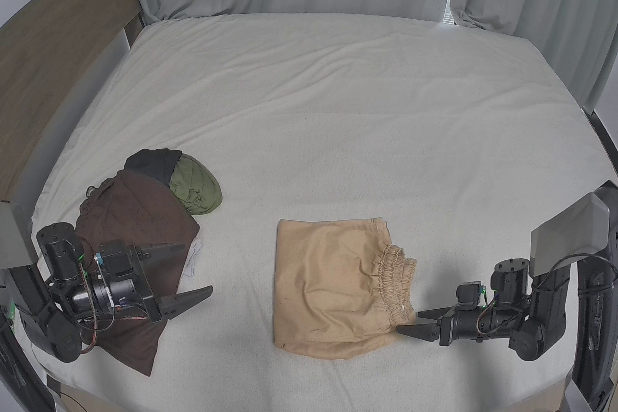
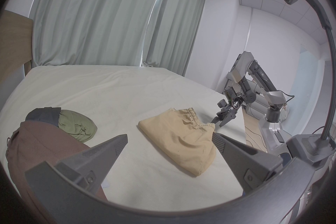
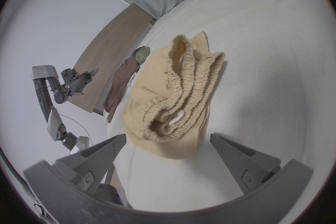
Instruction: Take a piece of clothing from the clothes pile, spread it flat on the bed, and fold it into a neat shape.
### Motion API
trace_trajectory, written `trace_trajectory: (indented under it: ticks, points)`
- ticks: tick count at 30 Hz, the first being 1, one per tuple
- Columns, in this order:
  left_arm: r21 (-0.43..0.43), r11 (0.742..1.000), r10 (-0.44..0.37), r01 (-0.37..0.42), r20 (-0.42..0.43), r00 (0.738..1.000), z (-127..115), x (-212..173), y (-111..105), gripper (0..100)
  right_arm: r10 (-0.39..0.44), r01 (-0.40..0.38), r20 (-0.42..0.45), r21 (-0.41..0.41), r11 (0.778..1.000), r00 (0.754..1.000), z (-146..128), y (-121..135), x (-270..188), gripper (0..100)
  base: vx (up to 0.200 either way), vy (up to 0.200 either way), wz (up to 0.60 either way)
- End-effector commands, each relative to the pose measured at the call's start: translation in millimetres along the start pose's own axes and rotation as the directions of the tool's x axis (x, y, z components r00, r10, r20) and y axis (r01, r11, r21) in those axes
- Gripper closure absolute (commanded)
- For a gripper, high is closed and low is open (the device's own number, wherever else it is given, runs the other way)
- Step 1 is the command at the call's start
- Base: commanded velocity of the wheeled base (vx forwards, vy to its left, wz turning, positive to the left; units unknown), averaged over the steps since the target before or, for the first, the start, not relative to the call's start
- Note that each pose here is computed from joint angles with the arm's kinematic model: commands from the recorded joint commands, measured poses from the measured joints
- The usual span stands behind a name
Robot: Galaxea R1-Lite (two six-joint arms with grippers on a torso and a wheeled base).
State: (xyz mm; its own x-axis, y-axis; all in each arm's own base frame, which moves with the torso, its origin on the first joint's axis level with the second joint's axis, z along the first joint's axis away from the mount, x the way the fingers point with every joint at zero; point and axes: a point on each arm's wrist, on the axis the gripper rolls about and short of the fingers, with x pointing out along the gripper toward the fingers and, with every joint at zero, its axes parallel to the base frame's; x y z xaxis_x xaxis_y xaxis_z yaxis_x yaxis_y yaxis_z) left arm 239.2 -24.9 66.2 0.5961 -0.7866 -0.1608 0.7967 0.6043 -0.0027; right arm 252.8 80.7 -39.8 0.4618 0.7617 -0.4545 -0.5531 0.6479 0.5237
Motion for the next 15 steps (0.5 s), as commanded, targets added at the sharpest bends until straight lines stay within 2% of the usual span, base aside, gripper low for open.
trace_trajectory:
  ticks: [1,6,15]
  points:
    - [0.007,1.0,-0.007,0.007,0.005,1.0,2.3,0.2,-2.4,0,-0.024,0.024,-0.019,0.015,1.0,1.0,-8.3,-12.6,15.9,0,0.0,0.0,0.0]
    - [0.003,1.0,-0.008,0.008,0.001,1.0,1.3,-0.2,-3.1,0,0.006,-0.006,-0.015,-0.002,1.0,1.0,-5.0,-7.5,26.6,0,0.0,0.0,0.0]
    - [-0.007,1.0,-0.018,0.018,-0.008,1.0,-0.5,-0.2,-6.8,0,0.057,-0.057,0.001,0.041,0.998,0.998,3.4,7.1,39.5,0,0.0,0.0,0.0]
